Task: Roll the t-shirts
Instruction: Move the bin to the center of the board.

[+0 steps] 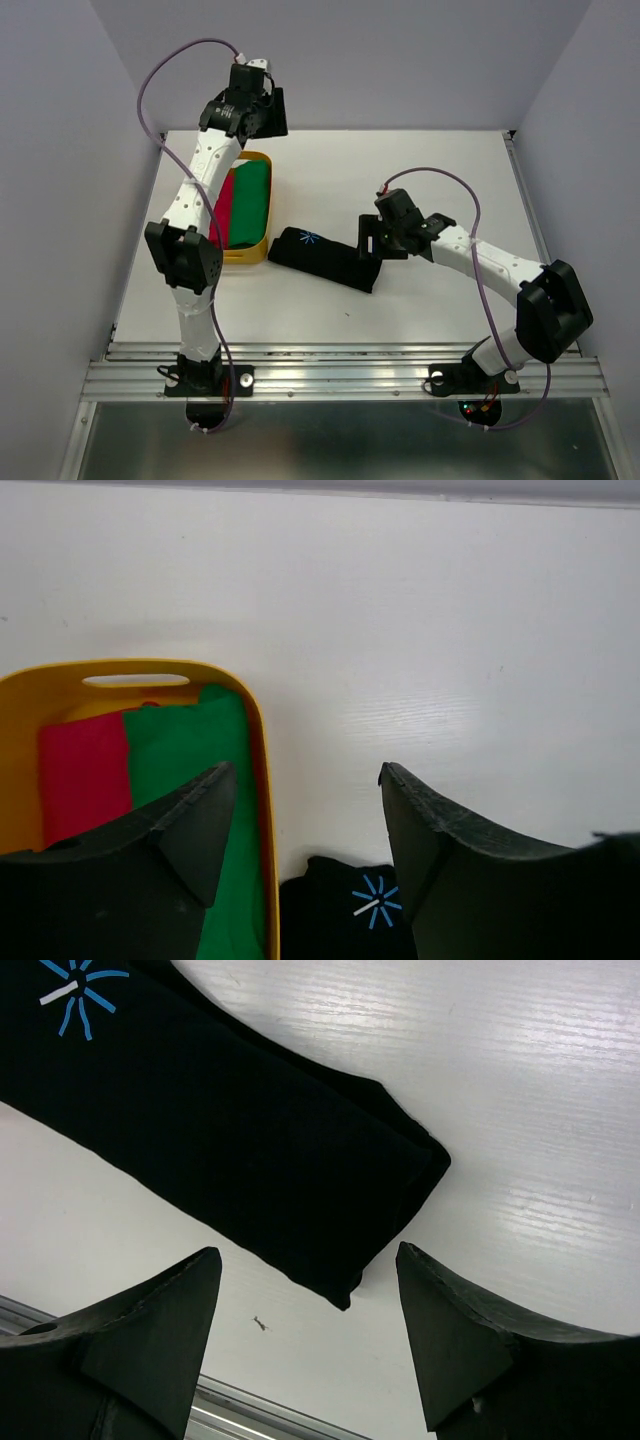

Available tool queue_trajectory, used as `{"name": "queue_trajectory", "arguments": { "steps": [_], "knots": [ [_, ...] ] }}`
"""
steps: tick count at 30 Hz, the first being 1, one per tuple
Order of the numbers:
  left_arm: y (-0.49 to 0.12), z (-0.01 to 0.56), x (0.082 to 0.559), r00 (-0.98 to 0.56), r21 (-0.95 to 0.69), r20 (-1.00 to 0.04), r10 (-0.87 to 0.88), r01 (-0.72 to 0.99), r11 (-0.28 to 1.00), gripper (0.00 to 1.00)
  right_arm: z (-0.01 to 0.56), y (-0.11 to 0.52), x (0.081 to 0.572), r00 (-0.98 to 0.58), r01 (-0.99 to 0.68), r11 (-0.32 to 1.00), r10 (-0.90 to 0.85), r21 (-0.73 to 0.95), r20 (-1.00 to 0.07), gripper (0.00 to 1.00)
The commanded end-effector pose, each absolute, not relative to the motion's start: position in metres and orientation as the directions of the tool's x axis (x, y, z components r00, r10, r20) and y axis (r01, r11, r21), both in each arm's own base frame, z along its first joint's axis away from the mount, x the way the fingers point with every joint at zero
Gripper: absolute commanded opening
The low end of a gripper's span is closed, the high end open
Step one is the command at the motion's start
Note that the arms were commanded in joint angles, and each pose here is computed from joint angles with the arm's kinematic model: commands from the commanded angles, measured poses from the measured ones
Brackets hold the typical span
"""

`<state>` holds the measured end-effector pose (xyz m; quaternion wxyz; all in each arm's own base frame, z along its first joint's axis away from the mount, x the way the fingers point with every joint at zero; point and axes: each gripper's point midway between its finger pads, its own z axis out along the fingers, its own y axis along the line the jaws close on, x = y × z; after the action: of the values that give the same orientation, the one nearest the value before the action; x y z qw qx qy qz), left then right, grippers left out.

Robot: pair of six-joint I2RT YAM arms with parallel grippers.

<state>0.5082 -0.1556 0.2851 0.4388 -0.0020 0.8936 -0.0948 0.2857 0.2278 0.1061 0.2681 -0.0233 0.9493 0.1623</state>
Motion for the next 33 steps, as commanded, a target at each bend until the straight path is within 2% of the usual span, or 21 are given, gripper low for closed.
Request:
{"name": "queue_trajectory", "arguments": {
  "steps": [1, 4, 5, 6, 7, 11, 17, 20, 23, 26, 32, 33],
  "knots": [
    [-0.099, 0.286, 0.528, -0.588, -0.207, -0.770, -0.247, -0.135, 0.969, 0.70, 0.125, 0.237, 0.296, -0.823, -0.157, 0.932, 0.061, 0.328, -0.565, 0.76],
    [-0.052, 0.273, 0.524, -0.573, -0.238, -0.740, -0.353, -0.267, 0.934, 0.69, 0.125, 0.236, 0.295, -0.822, -0.159, 0.933, 0.056, 0.324, -0.567, 0.76],
    [-0.040, 0.289, 0.512, -0.542, -0.255, -0.753, -0.373, -0.283, 0.925, 0.69, 0.124, 0.235, 0.294, -0.823, -0.162, 0.933, 0.052, 0.322, -0.565, 0.76],
    [-0.032, 0.266, 0.499, -0.578, -0.240, -0.720, -0.384, -0.311, 0.919, 0.69, 0.122, 0.235, 0.294, -0.825, -0.163, 0.934, 0.048, 0.318, -0.563, 0.76],
    [-0.021, 0.291, 0.487, -0.521, -0.255, -0.761, -0.387, -0.307, 0.917, 0.69, 0.121, 0.235, 0.294, -0.825, -0.165, 0.934, 0.044, 0.316, -0.563, 0.76],
    [0.006, 0.267, 0.446, -0.542, -0.175, -0.755, -0.368, -0.374, 0.911, 0.71, 0.116, 0.238, 0.296, -0.833, -0.171, 0.934, 0.034, 0.315, -0.552, 0.77],
    [0.051, 0.225, 0.428, -0.596, -0.029, -0.726, -0.343, -0.472, 0.881, 0.88, 0.112, 0.244, 0.300, -0.835, -0.187, 0.930, 0.020, 0.317, -0.550, 0.77],
    [0.051, 0.211, 0.438, -0.637, -0.023, -0.702, -0.319, -0.427, 0.904, 0.88, 0.115, 0.243, 0.298, -0.833, -0.190, 0.928, 0.020, 0.319, -0.554, 0.77],
    [0.045, 0.184, 0.457, -0.702, -0.009, -0.658, -0.272, -0.354, 0.935, 0.82, 0.115, 0.241, 0.296, -0.832, -0.189, 0.928, 0.022, 0.321, -0.554, 0.77],
    [0.049, 0.173, 0.469, -0.723, 0.027, -0.646, -0.244, -0.342, 0.939, 0.71, 0.117, 0.240, 0.294, -0.831, -0.185, 0.927, 0.029, 0.325, -0.556, 0.77],
    [0.056, 0.161, 0.492, -0.753, 0.083, -0.636, -0.171, -0.287, 0.954, 0.63, 0.116, 0.238, 0.291, -0.833, -0.187, 0.928, 0.025, 0.323, -0.553, 0.77],
    [0.059, 0.161, 0.495, -0.752, 0.086, -0.636, -0.170, -0.288, 0.954, 0.55, 0.116, 0.238, 0.291, -0.833, -0.188, 0.928, 0.023, 0.321, -0.553, 0.77]
  ]
}}
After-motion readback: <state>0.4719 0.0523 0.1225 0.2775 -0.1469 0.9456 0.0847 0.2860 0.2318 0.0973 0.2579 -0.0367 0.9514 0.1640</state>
